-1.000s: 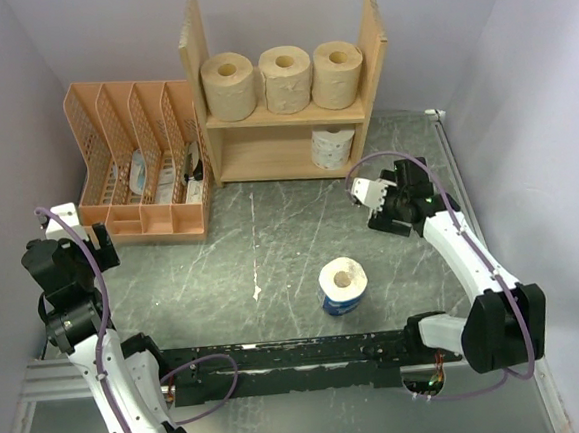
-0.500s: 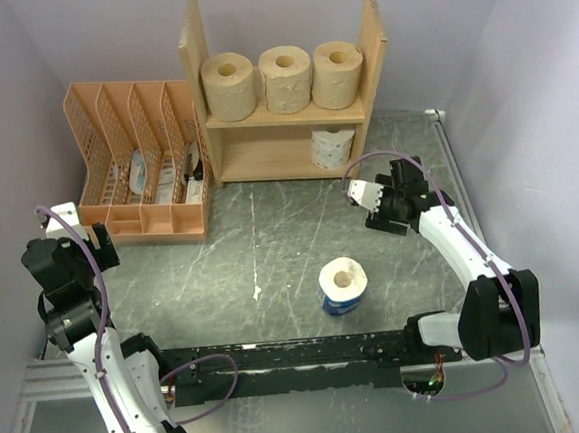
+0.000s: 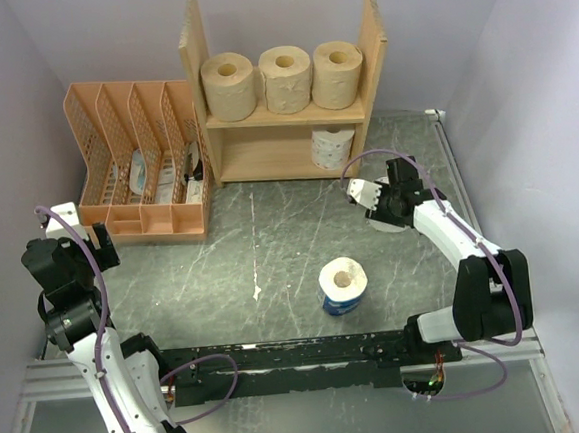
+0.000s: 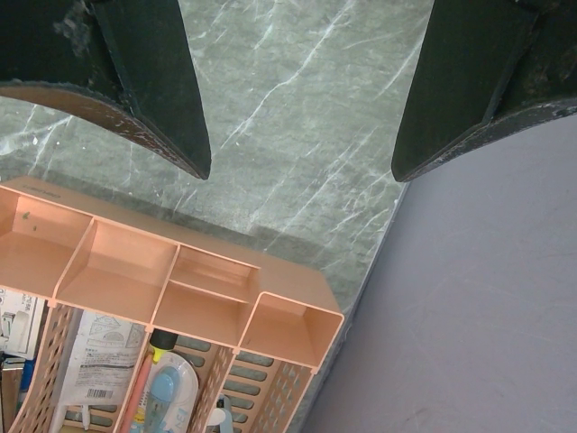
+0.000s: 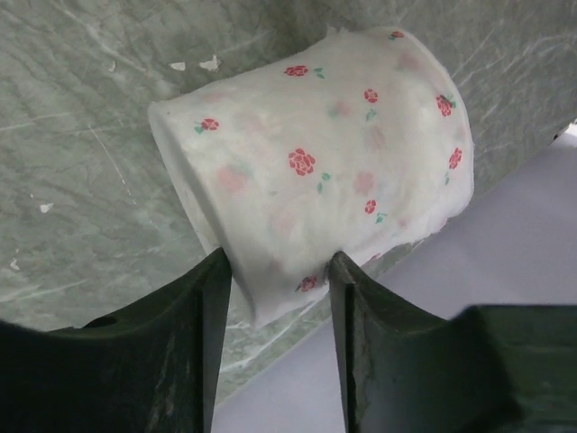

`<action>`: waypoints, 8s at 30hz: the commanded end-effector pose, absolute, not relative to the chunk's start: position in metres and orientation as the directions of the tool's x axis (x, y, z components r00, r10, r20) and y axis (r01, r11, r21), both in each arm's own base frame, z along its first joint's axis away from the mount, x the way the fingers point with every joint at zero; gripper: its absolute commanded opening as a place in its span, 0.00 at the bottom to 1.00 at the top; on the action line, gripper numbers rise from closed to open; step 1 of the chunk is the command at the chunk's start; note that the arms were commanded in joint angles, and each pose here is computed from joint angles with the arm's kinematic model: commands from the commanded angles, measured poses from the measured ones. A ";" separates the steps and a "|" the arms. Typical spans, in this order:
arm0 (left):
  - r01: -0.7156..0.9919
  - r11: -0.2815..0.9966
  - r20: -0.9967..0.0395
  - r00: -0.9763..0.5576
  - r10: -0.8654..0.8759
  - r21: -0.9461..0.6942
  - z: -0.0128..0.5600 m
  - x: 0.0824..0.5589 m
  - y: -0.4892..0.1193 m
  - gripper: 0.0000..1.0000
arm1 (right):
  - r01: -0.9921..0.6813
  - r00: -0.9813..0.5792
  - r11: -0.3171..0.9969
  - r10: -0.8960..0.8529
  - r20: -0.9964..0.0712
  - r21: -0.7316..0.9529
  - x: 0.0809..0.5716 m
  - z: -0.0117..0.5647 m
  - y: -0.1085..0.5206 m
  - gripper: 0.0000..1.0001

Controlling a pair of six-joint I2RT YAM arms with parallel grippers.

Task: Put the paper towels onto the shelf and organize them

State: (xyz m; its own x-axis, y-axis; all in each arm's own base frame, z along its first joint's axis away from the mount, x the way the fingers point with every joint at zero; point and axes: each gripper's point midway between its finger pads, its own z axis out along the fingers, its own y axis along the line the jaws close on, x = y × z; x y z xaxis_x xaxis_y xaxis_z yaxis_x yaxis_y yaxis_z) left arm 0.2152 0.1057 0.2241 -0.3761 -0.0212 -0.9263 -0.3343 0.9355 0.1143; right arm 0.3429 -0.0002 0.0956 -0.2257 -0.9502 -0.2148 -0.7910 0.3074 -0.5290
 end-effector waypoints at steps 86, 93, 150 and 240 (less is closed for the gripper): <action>-0.361 0.927 -0.921 -0.387 -0.045 0.106 0.226 0.217 0.116 0.92 | 0.152 -0.684 0.288 0.721 -0.110 0.946 0.432 0.247 0.246 0.00; -0.355 0.929 -0.919 -0.392 -0.047 0.104 0.224 0.217 0.116 0.92 | 0.150 -0.677 0.234 0.733 -0.073 0.960 0.433 0.241 0.261 0.00; -0.334 0.937 -0.921 -0.389 -0.034 0.106 0.225 0.218 0.112 0.91 | 0.117 -0.832 0.414 0.537 -0.139 0.903 0.365 0.206 0.325 0.00; 0.019 0.996 -0.910 -0.407 0.083 0.083 0.257 0.235 0.063 1.00 | -0.604 -0.573 0.579 0.162 -0.803 0.548 0.348 0.285 0.248 1.00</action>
